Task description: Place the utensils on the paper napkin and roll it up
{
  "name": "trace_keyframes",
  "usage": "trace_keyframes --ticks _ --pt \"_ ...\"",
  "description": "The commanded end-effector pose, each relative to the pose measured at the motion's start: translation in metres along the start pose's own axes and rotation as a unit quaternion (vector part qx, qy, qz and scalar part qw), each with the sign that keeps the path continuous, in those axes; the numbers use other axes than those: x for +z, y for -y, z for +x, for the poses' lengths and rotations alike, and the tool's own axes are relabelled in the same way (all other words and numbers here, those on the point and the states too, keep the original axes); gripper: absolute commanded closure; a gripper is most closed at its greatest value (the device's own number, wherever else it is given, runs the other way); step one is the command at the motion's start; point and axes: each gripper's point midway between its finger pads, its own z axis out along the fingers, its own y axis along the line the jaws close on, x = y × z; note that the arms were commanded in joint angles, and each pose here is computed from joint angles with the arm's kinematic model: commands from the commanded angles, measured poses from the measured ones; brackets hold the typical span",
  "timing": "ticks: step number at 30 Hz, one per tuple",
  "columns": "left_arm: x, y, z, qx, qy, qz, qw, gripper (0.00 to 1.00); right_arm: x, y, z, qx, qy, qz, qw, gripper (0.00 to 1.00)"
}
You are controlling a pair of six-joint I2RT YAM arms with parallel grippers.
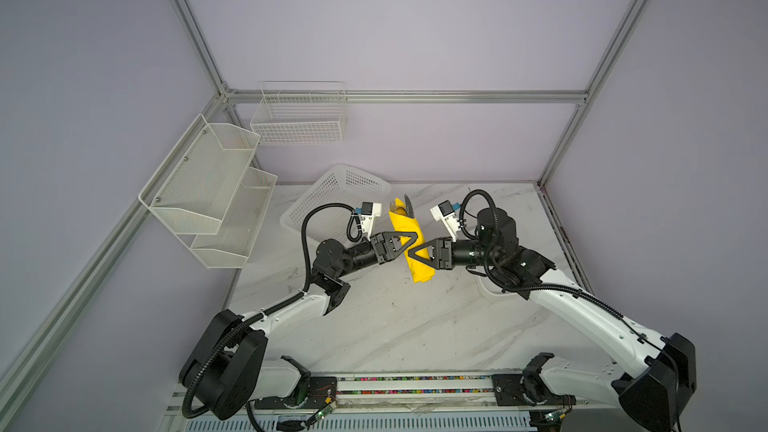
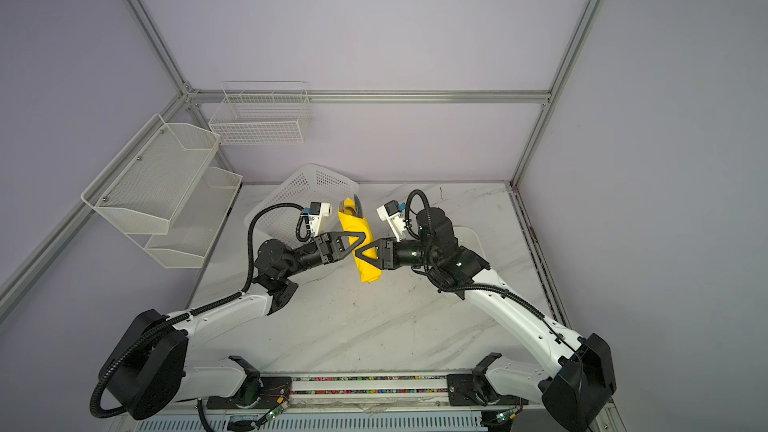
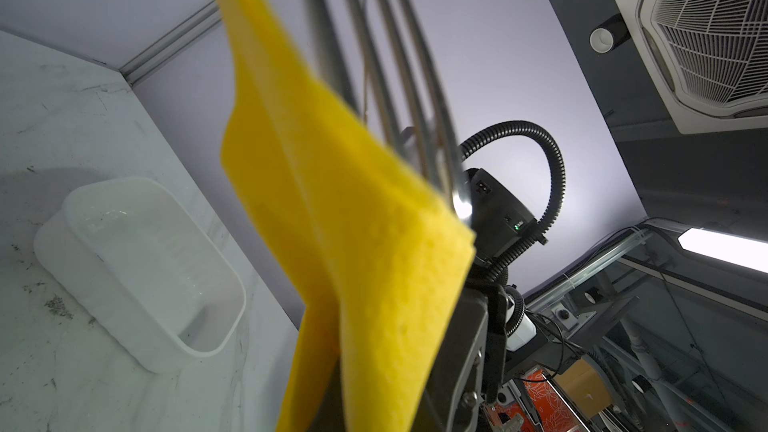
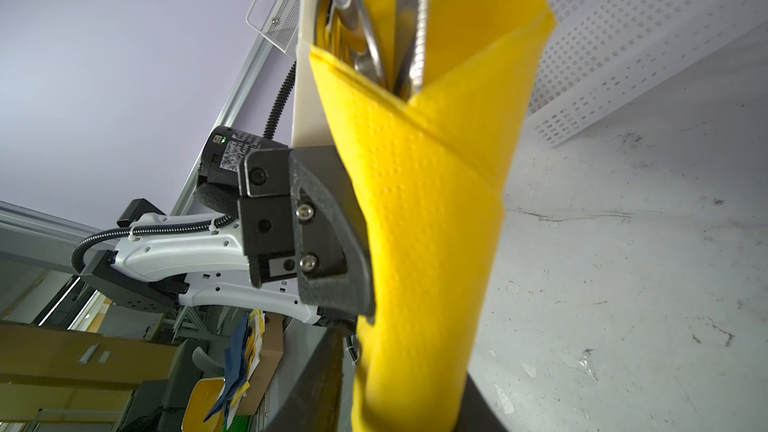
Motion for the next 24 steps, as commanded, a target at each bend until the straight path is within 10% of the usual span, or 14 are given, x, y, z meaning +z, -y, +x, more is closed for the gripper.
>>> trace_keyframes --ticks 1,17,24 --pt "0.008 0.063 -0.027 0.067 0.018 0.078 0.995 0.89 0.001 -0.009 0.001 -0.016 -0.006 -0.031 0.999 0.66" --pt "0.009 0.055 -0.028 0.068 0.022 0.066 0.995 0.86 -0.007 -0.023 0.001 -0.021 -0.003 -0.061 0.998 0.86" --pt "0.007 0.036 -0.023 0.061 0.021 0.033 0.997 0.67 -0.011 -0.027 -0.004 -0.027 0.016 -0.060 0.998 0.89"
